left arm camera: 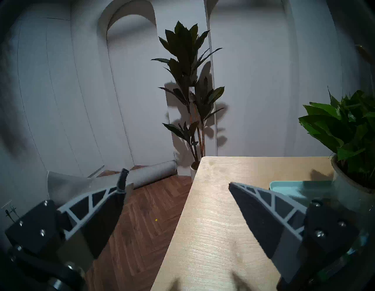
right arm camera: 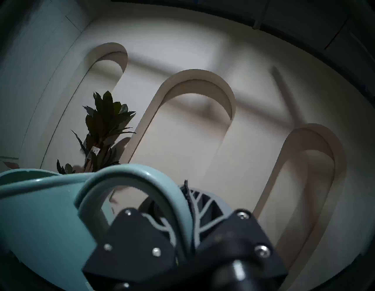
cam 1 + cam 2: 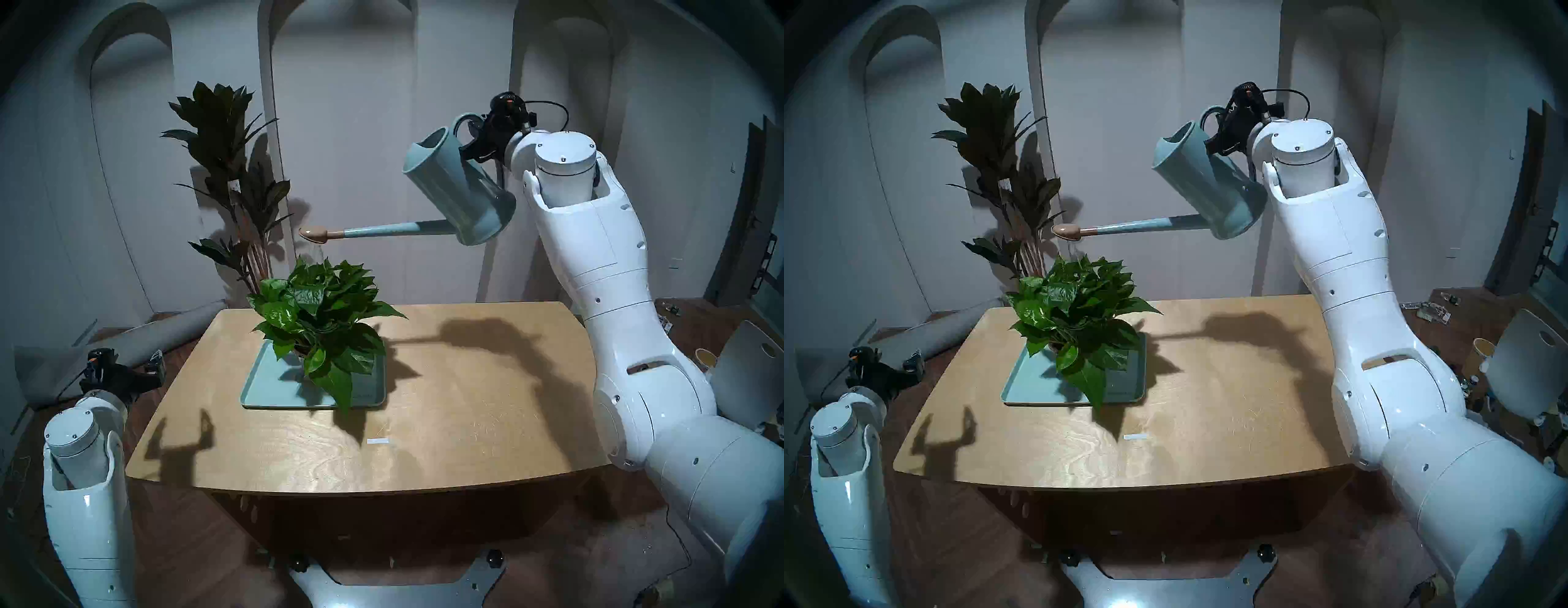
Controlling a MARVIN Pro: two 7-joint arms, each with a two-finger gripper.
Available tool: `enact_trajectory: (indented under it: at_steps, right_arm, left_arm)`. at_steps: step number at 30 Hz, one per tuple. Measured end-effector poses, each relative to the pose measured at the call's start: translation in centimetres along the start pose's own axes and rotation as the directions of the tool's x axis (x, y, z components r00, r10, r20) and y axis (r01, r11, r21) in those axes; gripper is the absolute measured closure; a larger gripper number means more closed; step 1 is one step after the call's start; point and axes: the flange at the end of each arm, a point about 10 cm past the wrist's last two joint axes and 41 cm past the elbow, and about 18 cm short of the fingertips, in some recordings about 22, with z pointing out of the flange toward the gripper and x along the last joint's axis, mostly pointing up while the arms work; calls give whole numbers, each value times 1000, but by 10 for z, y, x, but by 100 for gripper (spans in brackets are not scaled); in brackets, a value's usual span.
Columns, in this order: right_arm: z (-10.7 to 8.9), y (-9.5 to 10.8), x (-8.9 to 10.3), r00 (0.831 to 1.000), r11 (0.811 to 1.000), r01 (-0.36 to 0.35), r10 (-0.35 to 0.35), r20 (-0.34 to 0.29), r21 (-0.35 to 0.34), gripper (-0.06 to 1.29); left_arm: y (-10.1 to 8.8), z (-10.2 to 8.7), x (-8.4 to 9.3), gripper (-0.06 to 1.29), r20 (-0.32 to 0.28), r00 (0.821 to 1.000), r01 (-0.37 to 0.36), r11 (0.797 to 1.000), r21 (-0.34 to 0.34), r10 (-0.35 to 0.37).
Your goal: Pick up the watering can and pour water into the potted plant, then put the can down
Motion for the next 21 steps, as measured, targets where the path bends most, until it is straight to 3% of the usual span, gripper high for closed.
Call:
enact_trajectory:
  at_steps: [11, 21]
  right_arm:
    - [0, 8, 28, 998, 999, 31, -32, -45, -20, 114]
    - [-12, 36, 56, 993, 997, 64, -68, -98, -43, 114]
  left_arm:
    - [0, 0, 0, -2, -1, 1000, 0, 1000, 0, 0]
    - [0, 0, 1, -2, -4, 1000, -1, 1000, -1, 1]
